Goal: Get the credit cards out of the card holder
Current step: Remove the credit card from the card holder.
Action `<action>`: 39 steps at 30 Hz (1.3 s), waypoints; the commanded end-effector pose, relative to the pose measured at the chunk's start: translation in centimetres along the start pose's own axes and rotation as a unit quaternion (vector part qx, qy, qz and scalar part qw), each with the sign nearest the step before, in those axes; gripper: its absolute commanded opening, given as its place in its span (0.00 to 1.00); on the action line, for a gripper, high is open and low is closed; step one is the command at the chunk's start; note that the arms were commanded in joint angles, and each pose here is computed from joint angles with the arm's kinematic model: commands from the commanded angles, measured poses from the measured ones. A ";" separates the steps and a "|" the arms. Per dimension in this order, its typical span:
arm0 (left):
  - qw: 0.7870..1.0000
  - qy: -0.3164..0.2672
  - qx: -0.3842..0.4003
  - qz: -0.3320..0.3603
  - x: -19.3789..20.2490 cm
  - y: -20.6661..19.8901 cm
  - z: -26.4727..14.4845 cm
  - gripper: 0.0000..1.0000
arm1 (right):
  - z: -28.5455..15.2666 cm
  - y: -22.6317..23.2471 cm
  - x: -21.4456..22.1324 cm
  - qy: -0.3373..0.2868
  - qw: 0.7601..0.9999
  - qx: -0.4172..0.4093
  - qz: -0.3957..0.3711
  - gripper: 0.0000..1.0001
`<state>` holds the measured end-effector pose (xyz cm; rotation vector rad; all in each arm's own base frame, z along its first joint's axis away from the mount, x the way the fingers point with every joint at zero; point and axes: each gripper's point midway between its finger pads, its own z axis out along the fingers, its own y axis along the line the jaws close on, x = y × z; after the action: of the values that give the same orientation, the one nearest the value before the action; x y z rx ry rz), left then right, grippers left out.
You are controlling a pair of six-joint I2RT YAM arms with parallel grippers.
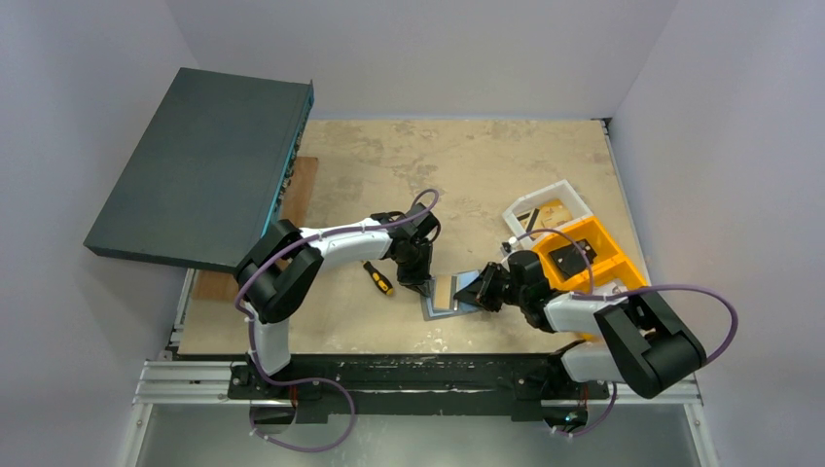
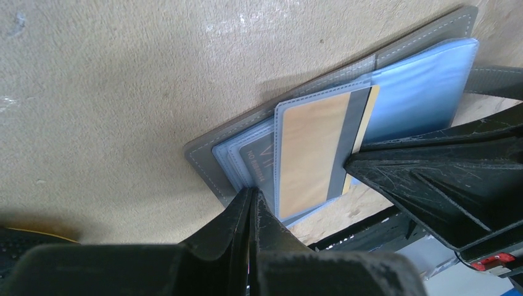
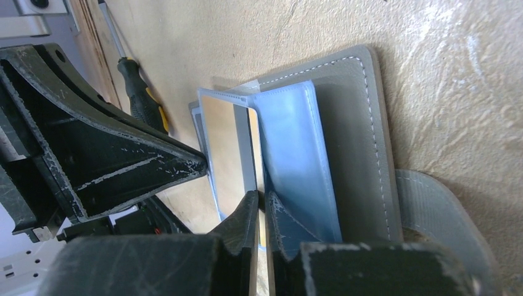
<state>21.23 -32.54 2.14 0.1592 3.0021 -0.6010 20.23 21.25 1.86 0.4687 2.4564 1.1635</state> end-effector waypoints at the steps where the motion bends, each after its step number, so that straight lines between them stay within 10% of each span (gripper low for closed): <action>1: 0.997 0.015 -0.080 0.005 0.8 4.2 1.6 0.00 | -0.2 -0.7 0.2 0.000 1.000 0.012 0.003 0.00; 39: 0.997 0.012 -0.082 0.011 0.3 4.8 0.9 0.00 | -5.5 -1.9 -3.0 -0.095 0.987 0.128 -0.035 0.00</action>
<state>21.44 -32.26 2.03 0.1755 3.0112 -0.6036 19.25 16.14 3.05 0.5330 2.4538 0.8279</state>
